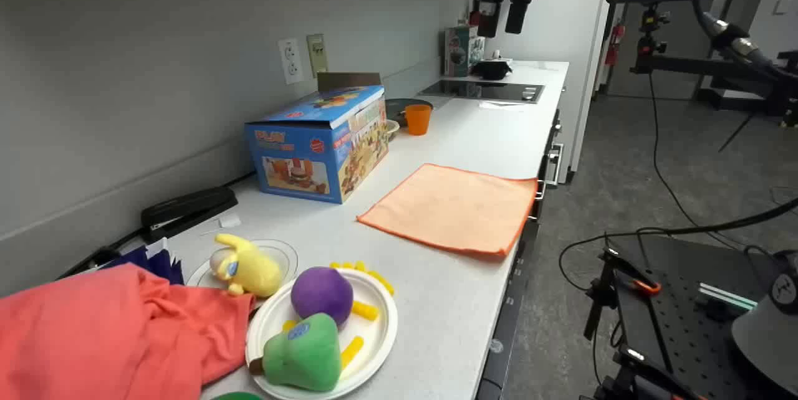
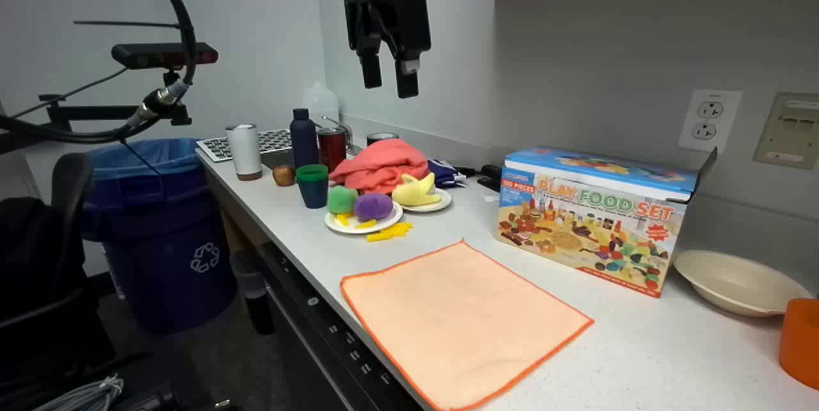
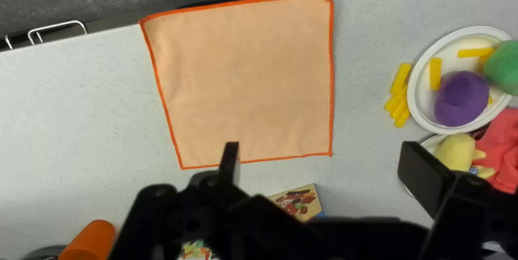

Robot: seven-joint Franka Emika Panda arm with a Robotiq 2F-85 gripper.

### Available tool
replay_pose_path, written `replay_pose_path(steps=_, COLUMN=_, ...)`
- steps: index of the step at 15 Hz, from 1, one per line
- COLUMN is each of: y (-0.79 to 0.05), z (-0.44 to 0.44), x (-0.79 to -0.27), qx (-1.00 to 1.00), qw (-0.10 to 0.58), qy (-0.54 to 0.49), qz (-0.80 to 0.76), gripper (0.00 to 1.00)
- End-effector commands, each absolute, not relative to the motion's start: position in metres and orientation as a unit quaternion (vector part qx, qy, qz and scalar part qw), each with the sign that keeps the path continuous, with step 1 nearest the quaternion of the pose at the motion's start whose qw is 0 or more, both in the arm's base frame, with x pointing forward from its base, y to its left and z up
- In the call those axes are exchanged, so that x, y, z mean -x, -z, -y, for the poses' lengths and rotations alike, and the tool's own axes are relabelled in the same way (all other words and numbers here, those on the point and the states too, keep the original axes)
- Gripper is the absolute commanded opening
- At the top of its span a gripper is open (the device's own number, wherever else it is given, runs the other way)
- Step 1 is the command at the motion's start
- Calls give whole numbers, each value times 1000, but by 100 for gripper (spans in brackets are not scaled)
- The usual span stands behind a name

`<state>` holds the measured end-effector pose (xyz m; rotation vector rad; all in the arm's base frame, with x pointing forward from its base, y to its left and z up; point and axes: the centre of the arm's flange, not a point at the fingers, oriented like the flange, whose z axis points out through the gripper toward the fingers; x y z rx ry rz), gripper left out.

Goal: Fold the towel diagonally three times

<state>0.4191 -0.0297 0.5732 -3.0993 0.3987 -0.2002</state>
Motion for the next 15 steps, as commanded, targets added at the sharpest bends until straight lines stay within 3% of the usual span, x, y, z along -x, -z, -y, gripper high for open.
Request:
replay_pose_path(steps=1, y=-573, z=30, x=-419, qx=990, qw=5, qy=63, qz=-127, gripper=100)
replay_pose_path(steps=15, y=-572, z=30, x=-416, qx=993, qw=7, qy=40, qz=-107, gripper=100)
